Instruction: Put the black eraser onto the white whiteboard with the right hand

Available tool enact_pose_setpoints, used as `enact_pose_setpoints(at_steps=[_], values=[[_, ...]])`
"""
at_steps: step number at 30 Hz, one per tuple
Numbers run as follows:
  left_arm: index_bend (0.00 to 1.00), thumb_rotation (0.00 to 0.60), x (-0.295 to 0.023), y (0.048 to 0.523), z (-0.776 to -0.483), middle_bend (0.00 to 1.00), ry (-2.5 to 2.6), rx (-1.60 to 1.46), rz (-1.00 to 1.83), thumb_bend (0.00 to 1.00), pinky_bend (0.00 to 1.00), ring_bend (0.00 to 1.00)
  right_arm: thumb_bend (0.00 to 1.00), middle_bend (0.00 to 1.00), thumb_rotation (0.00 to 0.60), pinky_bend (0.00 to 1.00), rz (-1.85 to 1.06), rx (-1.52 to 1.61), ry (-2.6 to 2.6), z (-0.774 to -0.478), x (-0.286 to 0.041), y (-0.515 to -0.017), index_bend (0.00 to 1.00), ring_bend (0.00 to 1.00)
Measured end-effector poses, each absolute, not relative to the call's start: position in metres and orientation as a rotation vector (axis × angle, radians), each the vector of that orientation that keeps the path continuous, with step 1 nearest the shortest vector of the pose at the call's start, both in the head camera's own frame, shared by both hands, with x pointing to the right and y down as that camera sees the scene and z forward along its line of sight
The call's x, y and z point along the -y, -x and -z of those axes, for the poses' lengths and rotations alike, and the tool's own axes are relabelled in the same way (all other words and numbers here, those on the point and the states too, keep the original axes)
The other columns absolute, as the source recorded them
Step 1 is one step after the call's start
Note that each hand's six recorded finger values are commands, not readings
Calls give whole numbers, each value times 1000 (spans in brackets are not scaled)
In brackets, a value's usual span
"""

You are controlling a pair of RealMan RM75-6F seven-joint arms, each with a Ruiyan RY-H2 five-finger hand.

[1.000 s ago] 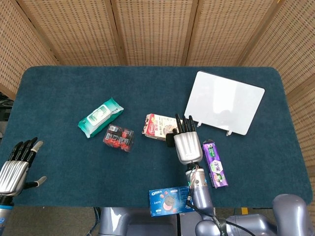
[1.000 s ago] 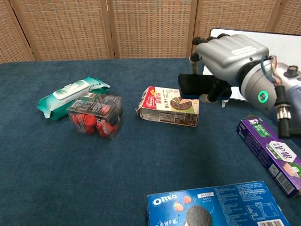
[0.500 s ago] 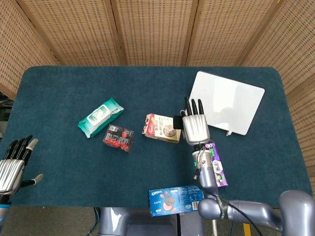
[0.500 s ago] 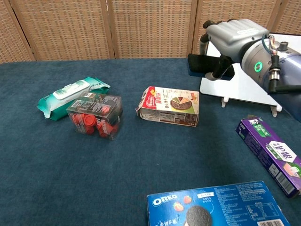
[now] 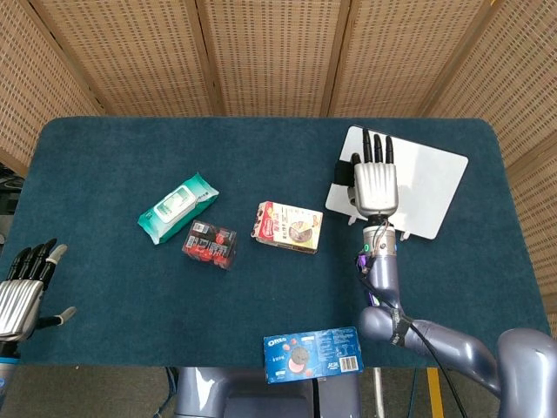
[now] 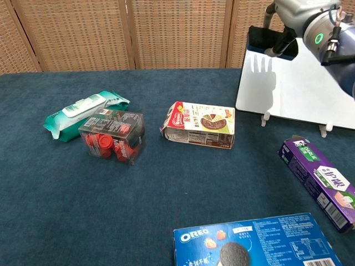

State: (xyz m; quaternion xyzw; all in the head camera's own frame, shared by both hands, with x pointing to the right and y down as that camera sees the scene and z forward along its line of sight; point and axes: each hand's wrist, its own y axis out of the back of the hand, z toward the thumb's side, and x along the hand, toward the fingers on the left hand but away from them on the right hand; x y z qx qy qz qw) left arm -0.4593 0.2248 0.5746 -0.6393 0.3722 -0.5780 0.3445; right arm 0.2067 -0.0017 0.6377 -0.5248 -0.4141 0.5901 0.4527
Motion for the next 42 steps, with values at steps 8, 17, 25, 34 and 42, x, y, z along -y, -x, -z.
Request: enact_pose_setpoints(at_steps=[8, 17, 25, 34, 42], values=[[0, 600, -225, 455, -575, 0, 1668, -961, 1486, 137, 0, 0, 337, 0, 600, 0, -1548, 1085, 1211, -641, 26, -261, 419, 0], [0, 600, -226, 451, -574, 0, 1668, -950, 1477, 136, 0, 0, 337, 0, 600, 0, -1595, 1090, 1236, -656, 16, -284, 419, 0], [0, 600, -228, 449, -574, 0, 1669, -943, 1471, 137, 0, 0, 337, 0, 600, 0, -1601, 1095, 1267, -666, 10, -283, 418, 0], [0, 600, -229, 450, -574, 0, 1667, -943, 1477, 136, 0, 0, 337, 0, 600, 0, -1611, 1104, 1272, -675, 12, -283, 418, 0], [0, 600, -230, 448, -576, 0, 1675, -935, 1484, 137, 0, 0, 337, 0, 600, 0, -1644, 1130, 1253, -682, 16, -299, 418, 0]])
